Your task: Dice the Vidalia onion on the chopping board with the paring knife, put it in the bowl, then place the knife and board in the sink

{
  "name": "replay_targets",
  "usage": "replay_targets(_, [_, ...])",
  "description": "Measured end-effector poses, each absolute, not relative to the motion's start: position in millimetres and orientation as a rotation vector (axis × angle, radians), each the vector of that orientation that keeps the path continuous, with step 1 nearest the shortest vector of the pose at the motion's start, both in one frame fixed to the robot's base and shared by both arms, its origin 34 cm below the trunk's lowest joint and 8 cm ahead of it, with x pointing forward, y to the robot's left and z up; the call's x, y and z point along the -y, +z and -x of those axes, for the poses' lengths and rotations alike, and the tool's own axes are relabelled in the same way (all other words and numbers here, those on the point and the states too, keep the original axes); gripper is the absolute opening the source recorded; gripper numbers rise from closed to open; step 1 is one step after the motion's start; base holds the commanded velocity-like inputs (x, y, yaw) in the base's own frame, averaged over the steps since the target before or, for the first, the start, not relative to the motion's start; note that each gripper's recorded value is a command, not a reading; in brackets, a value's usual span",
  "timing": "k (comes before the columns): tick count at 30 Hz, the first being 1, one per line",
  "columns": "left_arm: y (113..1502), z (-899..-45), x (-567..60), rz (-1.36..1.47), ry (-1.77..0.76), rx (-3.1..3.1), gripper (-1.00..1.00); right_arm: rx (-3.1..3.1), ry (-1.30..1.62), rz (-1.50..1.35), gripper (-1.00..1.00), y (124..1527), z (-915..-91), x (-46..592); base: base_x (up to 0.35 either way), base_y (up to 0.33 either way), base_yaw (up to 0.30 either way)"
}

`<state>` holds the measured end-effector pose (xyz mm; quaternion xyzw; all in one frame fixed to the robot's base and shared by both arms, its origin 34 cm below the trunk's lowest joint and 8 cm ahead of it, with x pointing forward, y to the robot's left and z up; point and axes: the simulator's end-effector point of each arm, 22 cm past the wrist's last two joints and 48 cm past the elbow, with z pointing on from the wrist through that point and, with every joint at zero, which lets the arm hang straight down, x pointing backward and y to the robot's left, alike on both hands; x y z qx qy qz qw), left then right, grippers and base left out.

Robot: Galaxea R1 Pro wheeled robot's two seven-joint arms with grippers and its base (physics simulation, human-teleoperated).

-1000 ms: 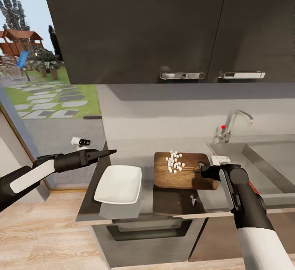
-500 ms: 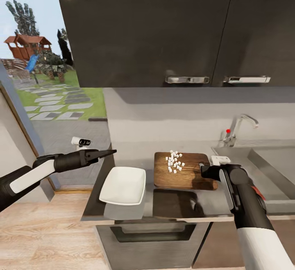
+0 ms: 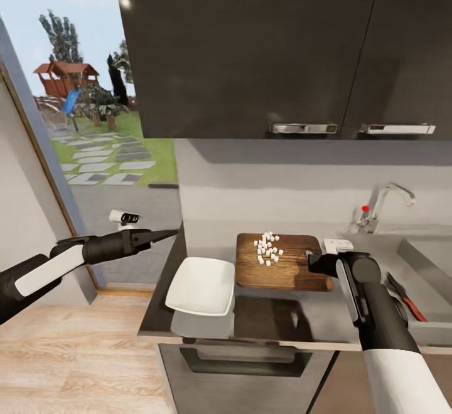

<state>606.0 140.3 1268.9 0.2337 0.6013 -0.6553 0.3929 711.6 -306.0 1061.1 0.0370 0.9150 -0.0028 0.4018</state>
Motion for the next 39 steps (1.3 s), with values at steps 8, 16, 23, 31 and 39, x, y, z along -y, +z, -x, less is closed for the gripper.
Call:
replay_targets(8, [1275, -603, -140, -0.602, -1.657, -1.519, 1.0, -2.301, -0.003, -0.093, -1.0, 1068, -711, 305, 0.0, 0.0, 0.15])
replay_targets(16, [1280, -600, -140, -0.611, -1.651, -1.51, 1.0, -2.297, 0.0, -0.094, -1.0, 1072, -710, 305, 0.0, 0.0, 0.15])
replay_targets(23, [1286, -597, -140, -0.618, -1.645, -1.502, 1.0, -2.288, 0.0, -0.095, -1.0, 1078, -709, 305, 0.0, 0.0, 0.15])
replay_targets(31, [1291, -593, -140, -0.627, -1.639, -1.493, 1.0, -2.276, 0.0, -0.095, -1.0, 1085, -708, 305, 0.0, 0.0, 0.15])
replay_targets(39, [1297, -590, -140, -0.636, -1.632, -1.485, 1.0, -2.268, 0.002, -0.087, -1.0, 1090, -707, 301, 0.0, 0.0, 0.15])
